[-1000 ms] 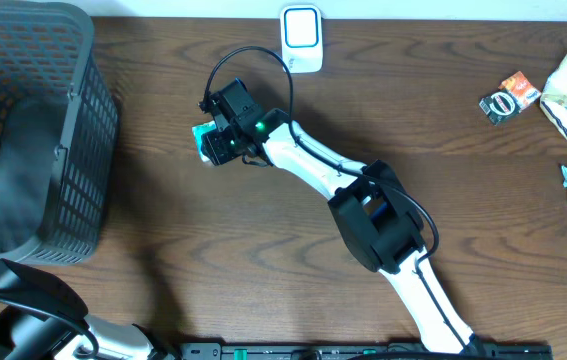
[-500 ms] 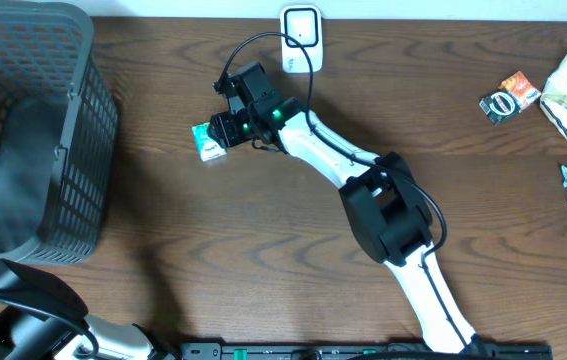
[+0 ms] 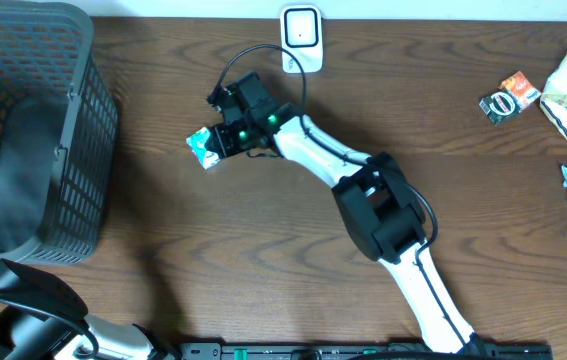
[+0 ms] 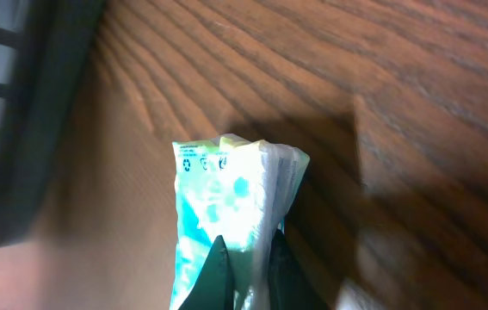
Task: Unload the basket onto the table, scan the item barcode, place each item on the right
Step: 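Grasp the light green tissue pack with the right gripper and lift, then hold the tissue pack up in front of the scanner, then carry the light green tissue pack rightward to the table's right edge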
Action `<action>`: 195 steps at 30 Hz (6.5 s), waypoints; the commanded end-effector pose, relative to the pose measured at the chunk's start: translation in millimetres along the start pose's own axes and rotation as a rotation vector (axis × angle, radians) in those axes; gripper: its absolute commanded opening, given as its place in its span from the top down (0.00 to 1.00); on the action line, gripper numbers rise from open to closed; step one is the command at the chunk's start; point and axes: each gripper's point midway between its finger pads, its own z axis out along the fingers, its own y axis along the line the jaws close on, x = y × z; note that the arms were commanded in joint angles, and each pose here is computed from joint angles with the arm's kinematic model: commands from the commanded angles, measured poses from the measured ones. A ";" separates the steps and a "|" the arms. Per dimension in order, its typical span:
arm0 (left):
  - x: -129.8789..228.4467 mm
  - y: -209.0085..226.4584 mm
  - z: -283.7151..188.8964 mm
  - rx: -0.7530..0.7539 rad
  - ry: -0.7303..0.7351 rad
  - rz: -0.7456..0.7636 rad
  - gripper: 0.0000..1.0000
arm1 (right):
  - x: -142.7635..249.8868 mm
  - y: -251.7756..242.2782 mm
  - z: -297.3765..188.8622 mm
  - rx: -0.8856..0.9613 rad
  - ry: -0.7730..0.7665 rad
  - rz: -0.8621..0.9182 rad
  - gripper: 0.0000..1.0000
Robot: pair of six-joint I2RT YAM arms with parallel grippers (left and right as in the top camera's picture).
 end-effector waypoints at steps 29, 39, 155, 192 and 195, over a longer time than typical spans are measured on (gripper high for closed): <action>0.9 2.4 2.4 -0.009 0.009 -0.008 0.02 | -50.1 -95.8 -214.0 -0.757 -0.089 0.260 0.99; 0.9 2.3 2.4 -0.008 0.009 -0.008 0.02 | -52.0 -102.6 -208.3 -0.706 -0.109 0.253 0.99; 0.9 2.4 2.4 -0.009 0.009 -0.008 0.02 | 43.6 -354.3 -474.9 1.171 0.164 0.052 0.99; 0.9 2.3 2.4 -0.008 0.009 -0.008 0.02 | 206.1 -268.4 -420.7 0.556 0.411 0.869 0.92; 0.9 2.4 2.4 -0.009 0.009 -0.008 0.02 | 237.2 -284.6 -437.4 0.764 0.466 1.024 0.93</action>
